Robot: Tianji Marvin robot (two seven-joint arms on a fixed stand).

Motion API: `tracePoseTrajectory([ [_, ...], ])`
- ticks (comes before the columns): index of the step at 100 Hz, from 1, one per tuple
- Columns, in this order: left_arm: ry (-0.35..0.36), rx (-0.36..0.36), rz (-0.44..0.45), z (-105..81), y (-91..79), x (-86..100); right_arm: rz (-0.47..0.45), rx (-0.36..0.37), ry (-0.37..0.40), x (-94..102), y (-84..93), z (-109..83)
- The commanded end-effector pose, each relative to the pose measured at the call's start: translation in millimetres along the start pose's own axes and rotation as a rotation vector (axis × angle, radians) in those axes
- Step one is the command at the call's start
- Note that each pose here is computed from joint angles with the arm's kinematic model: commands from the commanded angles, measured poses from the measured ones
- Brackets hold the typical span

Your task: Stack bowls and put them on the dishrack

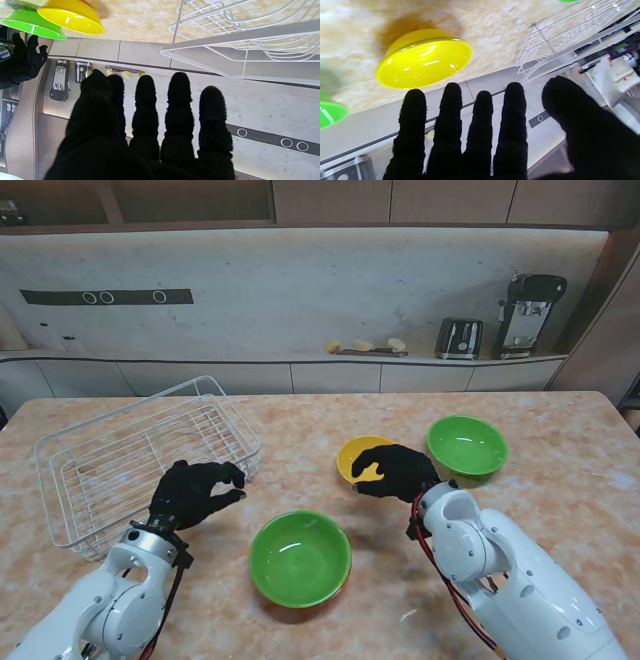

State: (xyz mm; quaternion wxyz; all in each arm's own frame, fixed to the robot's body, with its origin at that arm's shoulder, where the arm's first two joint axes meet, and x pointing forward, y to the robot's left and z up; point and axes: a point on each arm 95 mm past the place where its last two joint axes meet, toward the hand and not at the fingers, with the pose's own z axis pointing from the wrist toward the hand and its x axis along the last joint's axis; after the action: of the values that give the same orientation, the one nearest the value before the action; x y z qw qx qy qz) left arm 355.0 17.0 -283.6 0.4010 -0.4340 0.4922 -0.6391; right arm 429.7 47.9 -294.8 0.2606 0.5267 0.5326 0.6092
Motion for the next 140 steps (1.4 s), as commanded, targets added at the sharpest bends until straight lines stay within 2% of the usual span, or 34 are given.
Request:
tracePoseTrajectory([
  [1,0.005,-0.012,-0.003,0.4,0.0,2.4,-0.017,0.016,-0.027,-8.2,-3.3,-6.8],
  [32,0.007,-0.020,-0.004,1.8,0.6,3.4,-0.131,-0.038,-0.147,-38.3,13.8,-27.1],
  [73,0.008,-0.020,-0.004,2.2,0.6,4.0,-0.363,-0.018,-0.303,-76.0,29.6,-43.0],
  [89,0.008,-0.020,-0.004,2.2,0.6,4.0,-0.421,-0.007,-0.353,-91.8,29.9,-40.1],
  [140,0.008,-0.023,-0.001,2.1,0.7,4.6,-0.462,0.007,-0.420,-127.3,19.4,-8.4],
])
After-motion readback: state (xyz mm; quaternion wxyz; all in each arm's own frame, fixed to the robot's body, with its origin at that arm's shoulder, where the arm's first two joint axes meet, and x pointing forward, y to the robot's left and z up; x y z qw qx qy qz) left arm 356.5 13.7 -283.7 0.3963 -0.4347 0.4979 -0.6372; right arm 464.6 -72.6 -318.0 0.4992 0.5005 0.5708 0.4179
